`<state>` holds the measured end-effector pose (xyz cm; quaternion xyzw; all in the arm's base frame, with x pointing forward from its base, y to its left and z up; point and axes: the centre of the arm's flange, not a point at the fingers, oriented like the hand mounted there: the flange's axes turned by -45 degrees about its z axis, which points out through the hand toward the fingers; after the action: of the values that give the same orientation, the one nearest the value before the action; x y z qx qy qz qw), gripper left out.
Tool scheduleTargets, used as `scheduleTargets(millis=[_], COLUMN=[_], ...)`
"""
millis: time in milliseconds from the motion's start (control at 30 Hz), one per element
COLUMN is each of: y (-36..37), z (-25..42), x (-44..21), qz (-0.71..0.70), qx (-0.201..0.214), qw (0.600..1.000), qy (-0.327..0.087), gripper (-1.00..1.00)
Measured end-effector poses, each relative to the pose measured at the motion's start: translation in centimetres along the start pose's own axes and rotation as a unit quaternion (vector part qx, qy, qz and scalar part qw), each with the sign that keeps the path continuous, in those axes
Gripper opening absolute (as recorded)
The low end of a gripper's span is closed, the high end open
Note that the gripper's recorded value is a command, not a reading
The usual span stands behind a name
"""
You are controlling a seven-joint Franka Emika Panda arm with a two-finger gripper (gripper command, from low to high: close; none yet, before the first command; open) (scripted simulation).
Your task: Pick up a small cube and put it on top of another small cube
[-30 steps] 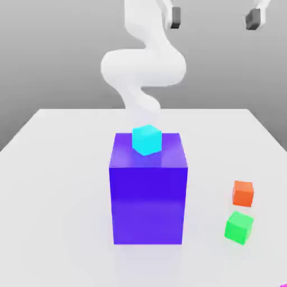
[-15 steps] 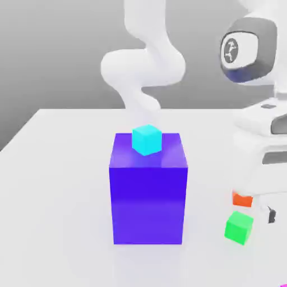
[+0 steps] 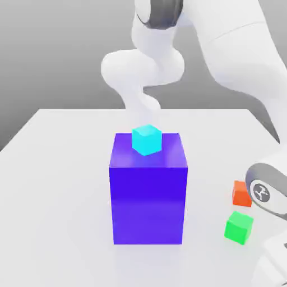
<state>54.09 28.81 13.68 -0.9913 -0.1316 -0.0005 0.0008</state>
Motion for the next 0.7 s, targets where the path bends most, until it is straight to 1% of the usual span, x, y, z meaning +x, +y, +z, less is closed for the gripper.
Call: scheduleTargets(millis=[100, 233, 467, 700], y=[0.0, -0.1, -0.9, -0.6], z=[0.2, -4.9, -8.0, -10.1], x=[0.0, -0.3, -6.8, -14.2], qz=[0.000, -0.002, -0.038, -0.063], qx=[0.000, -0.001, -0.024, -0.020], qw=[1.000, 1.000, 0.999, 0.998], qy=[0.000, 0.000, 0.001, 0.003], gripper=[-1.00, -1.00, -1.00, -1.00])
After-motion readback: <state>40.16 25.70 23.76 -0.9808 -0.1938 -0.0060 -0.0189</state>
